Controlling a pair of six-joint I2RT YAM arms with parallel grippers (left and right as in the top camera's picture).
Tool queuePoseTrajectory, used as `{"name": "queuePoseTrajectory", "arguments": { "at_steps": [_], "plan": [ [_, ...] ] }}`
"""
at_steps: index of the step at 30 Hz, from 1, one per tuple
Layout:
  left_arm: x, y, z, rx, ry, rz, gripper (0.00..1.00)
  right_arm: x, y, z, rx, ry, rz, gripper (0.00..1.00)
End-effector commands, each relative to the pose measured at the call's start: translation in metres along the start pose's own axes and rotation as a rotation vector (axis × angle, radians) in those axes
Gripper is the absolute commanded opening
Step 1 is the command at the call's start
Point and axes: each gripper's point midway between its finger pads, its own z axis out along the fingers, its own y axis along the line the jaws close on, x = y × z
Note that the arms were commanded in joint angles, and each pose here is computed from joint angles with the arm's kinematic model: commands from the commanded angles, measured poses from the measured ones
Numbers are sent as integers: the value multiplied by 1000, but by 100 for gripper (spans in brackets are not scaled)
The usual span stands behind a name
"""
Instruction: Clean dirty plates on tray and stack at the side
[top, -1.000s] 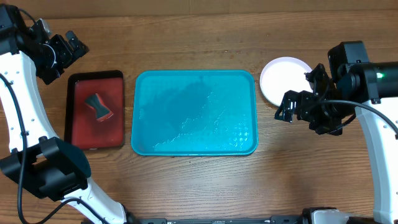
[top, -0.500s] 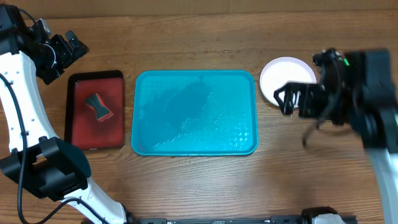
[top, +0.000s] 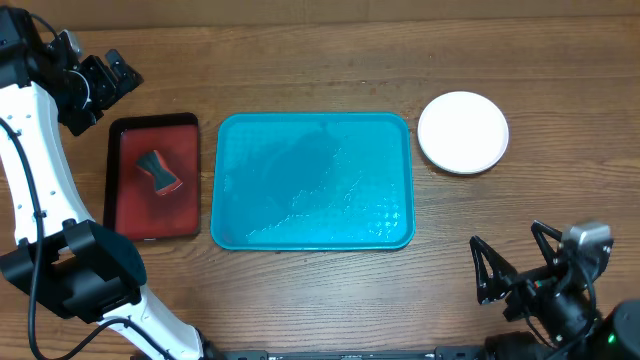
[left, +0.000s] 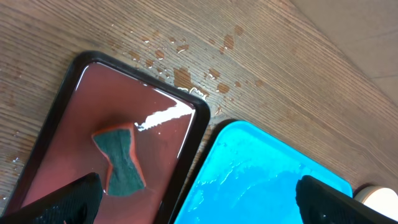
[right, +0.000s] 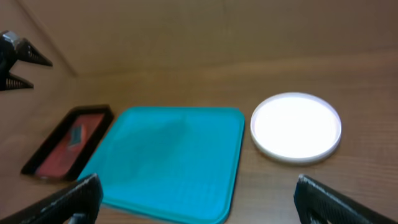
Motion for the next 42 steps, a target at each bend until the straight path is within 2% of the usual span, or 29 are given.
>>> {"name": "queuePoseTrajectory", "arguments": {
  "at_steps": [1, 17, 26, 33, 42],
  "plan": [
    [1, -3, 2, 14, 8, 17, 100, 10, -8, 3, 11, -89, -25, 100],
    [1, -3, 2, 14, 7, 17, 100, 25, -35, 71, -25, -477, -100, 100],
    [1, -3, 2, 14, 7, 16, 100, 35, -48, 82, 0, -586, -106, 100],
    [1, -3, 2, 14, 7, 17, 100, 43, -60, 88, 56, -549, -83, 100],
    [1, -3, 2, 14, 7, 17, 100, 87, -73, 108, 96, -353, -51, 100]
  ]
}}
